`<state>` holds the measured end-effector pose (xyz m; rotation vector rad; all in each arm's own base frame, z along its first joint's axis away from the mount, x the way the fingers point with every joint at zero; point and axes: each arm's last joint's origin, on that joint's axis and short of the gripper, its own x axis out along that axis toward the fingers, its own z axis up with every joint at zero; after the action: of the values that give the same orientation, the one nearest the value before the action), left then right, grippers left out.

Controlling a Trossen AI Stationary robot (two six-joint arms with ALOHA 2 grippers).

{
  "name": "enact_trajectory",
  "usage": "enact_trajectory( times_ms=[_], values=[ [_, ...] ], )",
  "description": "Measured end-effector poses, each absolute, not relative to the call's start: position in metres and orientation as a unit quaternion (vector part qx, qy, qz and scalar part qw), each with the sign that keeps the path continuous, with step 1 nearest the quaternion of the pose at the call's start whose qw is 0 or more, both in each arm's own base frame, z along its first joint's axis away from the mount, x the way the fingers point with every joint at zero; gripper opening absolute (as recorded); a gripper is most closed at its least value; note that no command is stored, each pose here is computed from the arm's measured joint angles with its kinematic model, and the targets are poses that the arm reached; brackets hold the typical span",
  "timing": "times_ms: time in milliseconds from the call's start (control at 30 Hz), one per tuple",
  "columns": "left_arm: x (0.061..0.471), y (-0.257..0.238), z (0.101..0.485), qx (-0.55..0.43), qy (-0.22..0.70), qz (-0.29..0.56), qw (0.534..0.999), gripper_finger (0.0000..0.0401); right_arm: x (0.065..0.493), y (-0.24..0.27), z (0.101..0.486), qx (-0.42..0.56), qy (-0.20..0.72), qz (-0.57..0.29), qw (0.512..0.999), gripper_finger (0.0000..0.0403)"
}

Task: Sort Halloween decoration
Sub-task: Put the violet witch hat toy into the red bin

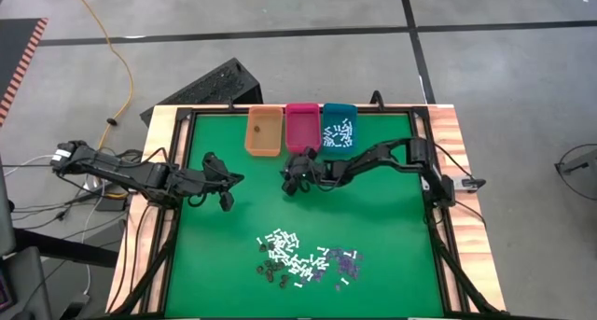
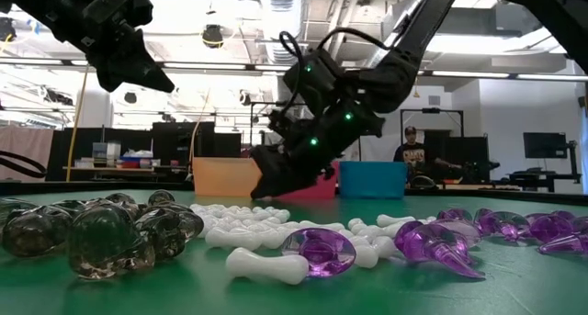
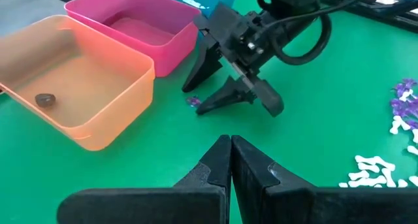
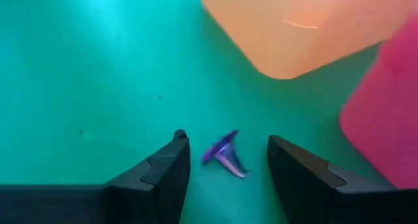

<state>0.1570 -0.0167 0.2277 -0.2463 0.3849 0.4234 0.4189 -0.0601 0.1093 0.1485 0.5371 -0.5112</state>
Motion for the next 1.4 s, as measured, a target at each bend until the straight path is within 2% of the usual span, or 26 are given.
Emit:
enact_trajectory(
  times_ms=[167, 467, 633, 900, 1067, 1300, 1400],
  values=[
    [0.157, -0.017, 0.228, -0.122, 0.189, 0.209, 0.952, 0.0, 0.421, -0.061, 0.096, 0.098, 0.263, -0.267, 0.922, 0.0211],
    [0.157, -0.017, 0.227, -0.129, 0.189, 0.209, 0.951, 0.0, 0.42, -0.051, 0.094, 0.102, 0.272, -0.267, 0.919, 0.0081],
    [0.157, -0.017, 0.227, -0.134, 0.19, 0.208, 0.95, 0.0, 0.422, -0.047, 0.096, 0.103, 0.261, -0.261, 0.924, 0.0044],
    [0.156, -0.017, 0.225, -0.146, 0.203, 0.2, 0.947, 0.0, 0.417, -0.033, 0.13, 0.09, 0.255, -0.227, 0.936, 0.0024],
    [0.156, -0.017, 0.225, -0.146, 0.203, 0.201, 0.947, 0.0, 0.409, -0.036, 0.177, 0.071, 0.219, -0.227, 0.946, 0.0022],
    [0.156, -0.017, 0.225, -0.146, 0.202, 0.201, 0.947, 0.0, 0.388, -0.071, 0.222, 0.016, 0.198, -0.305, 0.932, 0.0025],
    [0.156, -0.017, 0.225, -0.146, 0.202, 0.201, 0.947, 0.0, 0.38, -0.096, 0.222, 0.019, 0.213, -0.337, 0.917, 0.0027]
  ],
)
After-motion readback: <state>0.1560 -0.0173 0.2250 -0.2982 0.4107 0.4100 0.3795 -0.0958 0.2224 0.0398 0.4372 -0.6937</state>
